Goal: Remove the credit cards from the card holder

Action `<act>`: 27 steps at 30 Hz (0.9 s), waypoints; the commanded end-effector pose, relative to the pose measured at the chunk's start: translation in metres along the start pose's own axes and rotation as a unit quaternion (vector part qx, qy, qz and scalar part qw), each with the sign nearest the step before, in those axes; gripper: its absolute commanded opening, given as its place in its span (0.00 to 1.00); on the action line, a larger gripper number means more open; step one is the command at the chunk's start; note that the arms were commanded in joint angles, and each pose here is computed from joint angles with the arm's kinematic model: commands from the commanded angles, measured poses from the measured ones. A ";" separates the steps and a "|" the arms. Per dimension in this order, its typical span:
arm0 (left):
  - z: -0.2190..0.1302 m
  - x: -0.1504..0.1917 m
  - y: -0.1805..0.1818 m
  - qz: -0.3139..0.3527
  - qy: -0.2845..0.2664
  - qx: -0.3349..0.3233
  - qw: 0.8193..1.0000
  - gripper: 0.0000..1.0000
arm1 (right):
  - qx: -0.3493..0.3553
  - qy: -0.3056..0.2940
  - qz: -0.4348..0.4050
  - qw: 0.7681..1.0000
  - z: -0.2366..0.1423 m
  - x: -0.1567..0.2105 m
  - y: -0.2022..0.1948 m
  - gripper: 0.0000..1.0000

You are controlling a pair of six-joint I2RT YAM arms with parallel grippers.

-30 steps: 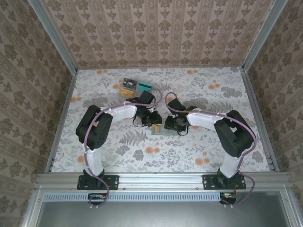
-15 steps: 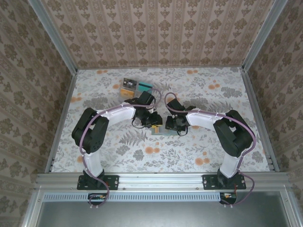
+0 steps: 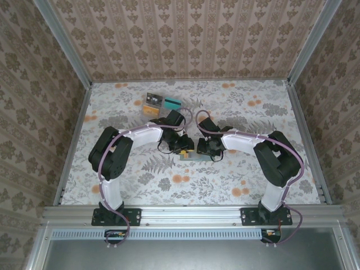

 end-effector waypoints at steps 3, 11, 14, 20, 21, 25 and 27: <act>-0.003 -0.001 0.000 0.004 -0.002 -0.017 1.000 0.35 | 0.106 0.061 0.011 0.992 0.035 0.030 -0.042 0.33; -0.017 -0.012 0.003 0.009 -0.021 -0.017 1.000 0.38 | 0.107 0.061 0.013 0.992 0.036 0.031 -0.043 0.33; -0.016 -0.018 0.004 0.011 -0.025 -0.017 0.999 0.39 | 0.107 0.060 0.012 0.992 0.037 0.031 -0.043 0.33; -0.006 -0.026 0.004 0.011 -0.012 -0.001 1.000 0.40 | 0.107 0.061 0.012 0.992 0.037 0.031 -0.042 0.32; -0.006 -0.027 0.005 0.011 -0.010 0.004 1.000 0.40 | 0.108 0.062 0.012 0.992 0.037 0.031 -0.043 0.32; -0.006 -0.031 0.011 0.008 -0.010 -0.018 1.000 0.43 | 0.109 0.062 0.011 0.992 0.038 0.031 -0.043 0.32; -0.006 -0.032 0.012 0.007 -0.012 -0.019 1.000 0.44 | 0.109 0.062 0.011 0.992 0.038 0.031 -0.043 0.32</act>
Point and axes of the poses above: each hand's point on the last joint's axis, 136 mm out from that joint toward the fingers, its own z axis out along the fingers, its own y axis along the line the jaws close on, x = y × z, the point moved 9 cm from there along -z, back along the fingers, and after that the axes turned 2 degrees about z, right-handed, at the moved point
